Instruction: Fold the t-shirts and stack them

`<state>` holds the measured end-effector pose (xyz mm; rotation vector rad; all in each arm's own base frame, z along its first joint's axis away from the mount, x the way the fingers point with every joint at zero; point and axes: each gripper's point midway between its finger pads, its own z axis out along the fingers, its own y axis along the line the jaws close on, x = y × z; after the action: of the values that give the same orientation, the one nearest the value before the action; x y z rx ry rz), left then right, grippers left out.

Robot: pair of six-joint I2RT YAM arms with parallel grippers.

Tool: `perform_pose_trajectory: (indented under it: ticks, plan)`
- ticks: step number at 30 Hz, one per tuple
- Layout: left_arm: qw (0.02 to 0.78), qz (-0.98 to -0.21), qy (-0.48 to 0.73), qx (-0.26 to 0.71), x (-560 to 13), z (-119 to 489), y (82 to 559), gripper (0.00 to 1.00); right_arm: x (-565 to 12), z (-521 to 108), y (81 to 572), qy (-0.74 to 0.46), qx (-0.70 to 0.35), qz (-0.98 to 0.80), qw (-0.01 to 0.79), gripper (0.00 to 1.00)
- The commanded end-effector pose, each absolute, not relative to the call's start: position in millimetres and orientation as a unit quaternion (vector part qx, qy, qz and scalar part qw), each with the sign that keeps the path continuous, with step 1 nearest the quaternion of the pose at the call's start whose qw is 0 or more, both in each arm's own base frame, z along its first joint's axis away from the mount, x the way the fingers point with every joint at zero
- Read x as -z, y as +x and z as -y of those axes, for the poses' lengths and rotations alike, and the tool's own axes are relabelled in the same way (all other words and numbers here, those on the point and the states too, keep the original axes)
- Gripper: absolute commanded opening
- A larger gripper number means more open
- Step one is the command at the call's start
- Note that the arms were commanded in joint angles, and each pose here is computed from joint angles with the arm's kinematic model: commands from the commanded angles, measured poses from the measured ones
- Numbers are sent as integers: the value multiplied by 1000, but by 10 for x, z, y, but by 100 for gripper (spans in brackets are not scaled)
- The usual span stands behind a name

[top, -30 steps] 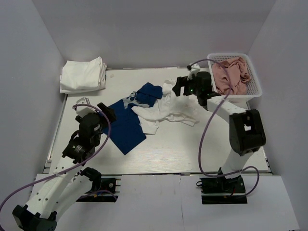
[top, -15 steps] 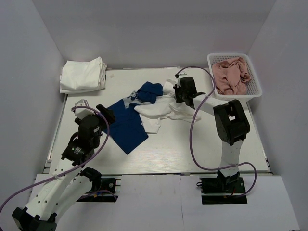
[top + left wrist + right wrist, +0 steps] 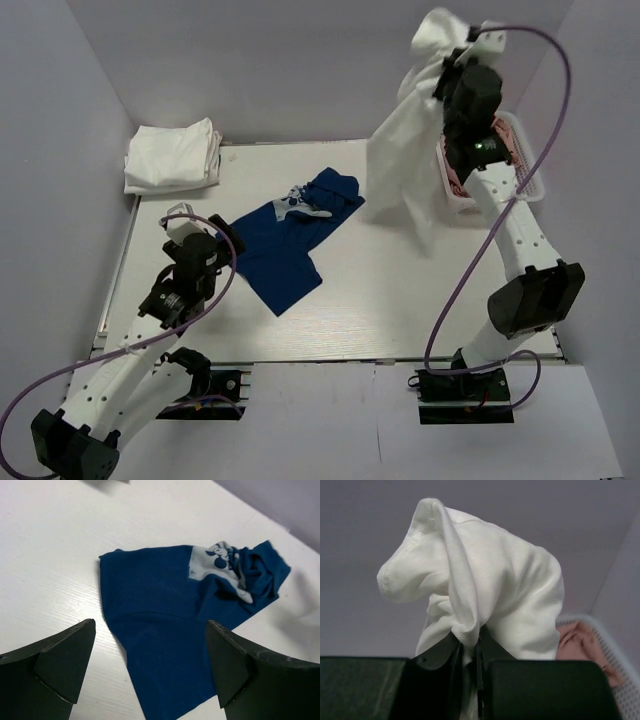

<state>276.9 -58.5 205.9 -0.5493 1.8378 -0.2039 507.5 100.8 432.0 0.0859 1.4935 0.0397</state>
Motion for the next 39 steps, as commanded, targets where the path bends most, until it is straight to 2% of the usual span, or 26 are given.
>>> perform_pose_trajectory:
  ticks: [1,2,4,5,8,13,17,19,21,22,24,25,26,27,28,29,30,34,39]
  plan:
    - [567,-787,-233,67,-2024,559,2822,100,-5033,-408,5149,132,61,-613,776,0]
    - [563,-791,-232,64,-1993,564,2832,100,-5296,-204,5110,150,88,-589,789,0]
    - [557,-795,-232,53,-1974,559,2861,100,-5271,82,5189,195,143,-569,786,0]
    - [554,-798,-231,50,-1950,563,2868,100,-5501,240,5119,215,164,-518,811,0]
    - [548,-807,-215,48,-1925,606,2894,100,-5653,607,5012,260,224,-461,818,0]
    - [542,-812,-211,48,-1936,654,2958,100,-5595,1013,5032,280,313,-429,800,0]
    - [516,-832,-194,69,-1840,816,2992,100,-5050,1227,5177,269,364,-463,762,0]
    - [501,-841,-187,82,-1790,896,2992,100,-4550,1325,5338,265,375,-515,724,0]
    - [472,-858,-182,90,-1666,979,2962,100,-4252,1288,5529,236,350,-553,718,0]
    - [464,-863,-177,95,-1625,1016,2958,100,-3817,1195,5687,200,328,-608,695,0]
    - [427,-883,-159,110,-1465,1154,2888,100,-3515,1117,5786,177,301,-645,680,0]
    - [412,-891,-152,114,-1371,1192,2855,100,-3177,1049,5769,202,267,-680,652,13]
    - [394,-900,-146,115,-1294,1221,2815,100,-3107,1001,5760,203,252,-692,645,30]
    - [363,-914,-135,121,-1182,1274,2718,100,-3290,878,5707,189,212,-695,661,70]
    - [345,-922,-125,121,-1105,1301,2675,100,-3151,632,5725,165,148,-726,651,87]
    - [325,-930,-120,123,-1011,1343,2650,100,-3064,500,5699,157,111,-737,648,90]
    - [295,-940,-104,137,-916,1411,2548,100,-3333,209,5627,107,42,-734,670,90]
    - [240,-951,-67,186,-673,1619,2318,100,-3194,-843,5442,-51,-112,-765,632,90]
    - [198,-952,-26,231,-519,1784,2025,100,-2572,-1563,5378,-181,-129,-799,559,90]
